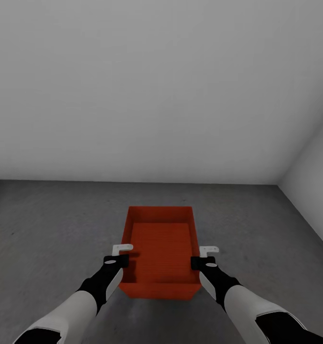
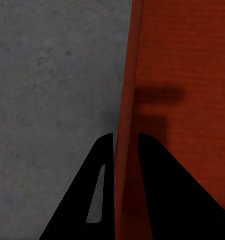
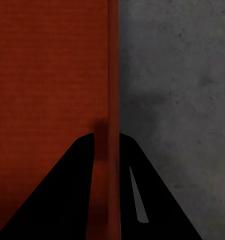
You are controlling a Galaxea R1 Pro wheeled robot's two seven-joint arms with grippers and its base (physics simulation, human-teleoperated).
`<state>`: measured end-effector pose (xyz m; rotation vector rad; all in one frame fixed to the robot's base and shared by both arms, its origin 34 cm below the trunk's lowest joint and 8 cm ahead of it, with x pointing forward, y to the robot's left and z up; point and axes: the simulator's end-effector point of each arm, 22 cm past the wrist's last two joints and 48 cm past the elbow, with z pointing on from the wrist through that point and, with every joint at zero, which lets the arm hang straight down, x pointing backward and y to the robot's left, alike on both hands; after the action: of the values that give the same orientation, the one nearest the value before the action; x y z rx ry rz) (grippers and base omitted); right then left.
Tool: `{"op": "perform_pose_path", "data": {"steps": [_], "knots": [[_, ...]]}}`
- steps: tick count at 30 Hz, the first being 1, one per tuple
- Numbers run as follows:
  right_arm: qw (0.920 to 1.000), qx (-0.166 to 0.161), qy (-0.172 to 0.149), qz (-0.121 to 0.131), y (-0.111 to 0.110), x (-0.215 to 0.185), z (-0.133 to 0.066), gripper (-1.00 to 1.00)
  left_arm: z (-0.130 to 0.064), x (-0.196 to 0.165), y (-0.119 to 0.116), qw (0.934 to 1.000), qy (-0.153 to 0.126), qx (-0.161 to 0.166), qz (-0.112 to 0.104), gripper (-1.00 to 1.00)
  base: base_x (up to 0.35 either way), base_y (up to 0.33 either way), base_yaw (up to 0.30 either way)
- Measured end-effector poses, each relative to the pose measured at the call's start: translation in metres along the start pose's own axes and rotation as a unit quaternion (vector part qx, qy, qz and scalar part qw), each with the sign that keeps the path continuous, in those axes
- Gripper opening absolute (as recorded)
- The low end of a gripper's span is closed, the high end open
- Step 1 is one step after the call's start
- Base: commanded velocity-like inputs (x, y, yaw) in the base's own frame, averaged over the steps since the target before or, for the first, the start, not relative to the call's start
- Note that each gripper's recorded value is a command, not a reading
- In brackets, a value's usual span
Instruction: Move the two storage containers from the living room to the garage. In the garage, place one container on the floor and stack the other container on top of it (either order is fine).
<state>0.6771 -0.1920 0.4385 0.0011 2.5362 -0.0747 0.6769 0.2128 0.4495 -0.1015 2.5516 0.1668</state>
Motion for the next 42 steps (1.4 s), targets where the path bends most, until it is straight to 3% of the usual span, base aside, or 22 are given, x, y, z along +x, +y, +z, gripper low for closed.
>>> {"op": "perform_pose_path", "data": {"steps": [16, 17, 18, 20, 42], "knots": [[1.0000, -0.001, -0.002, 0.004, 0.000, 0.001, 0.000, -1.00, 0.000, -0.003, 0.000, 1.0000, -0.003, 0.001, 0.002, -1.00, 0.000, 0.000, 0.000], [1.0000, -0.001, -0.001, 0.004, 0.000, 0.001, 0.000, 1.00, 0.000, -0.002, -0.001, 1.0000, -0.003, 0.002, 0.002, -1.00, 0.000, 0.000, 0.000], [0.9989, 0.031, -0.034, 0.011, -0.013, -0.015, -0.001, 1.00, 0.000, 0.004, -0.006, 0.9994, 0.008, 0.012, -0.031, 1.00, 0.000, 0.000, 0.000], [0.9984, 0.043, -0.033, 0.017, -0.022, -0.013, -0.001, 1.00, 0.000, 0.004, -0.002, 0.9996, 0.008, 0.007, -0.025, 1.00, 0.000, 0.000, 0.000], [0.9984, 0.043, -0.035, 0.016, -0.023, -0.015, -0.001, 1.00, 0.000, -0.001, -0.001, 0.9994, 0.004, 0.004, -0.033, 1.00, 0.000, 0.000, 0.000]]}}
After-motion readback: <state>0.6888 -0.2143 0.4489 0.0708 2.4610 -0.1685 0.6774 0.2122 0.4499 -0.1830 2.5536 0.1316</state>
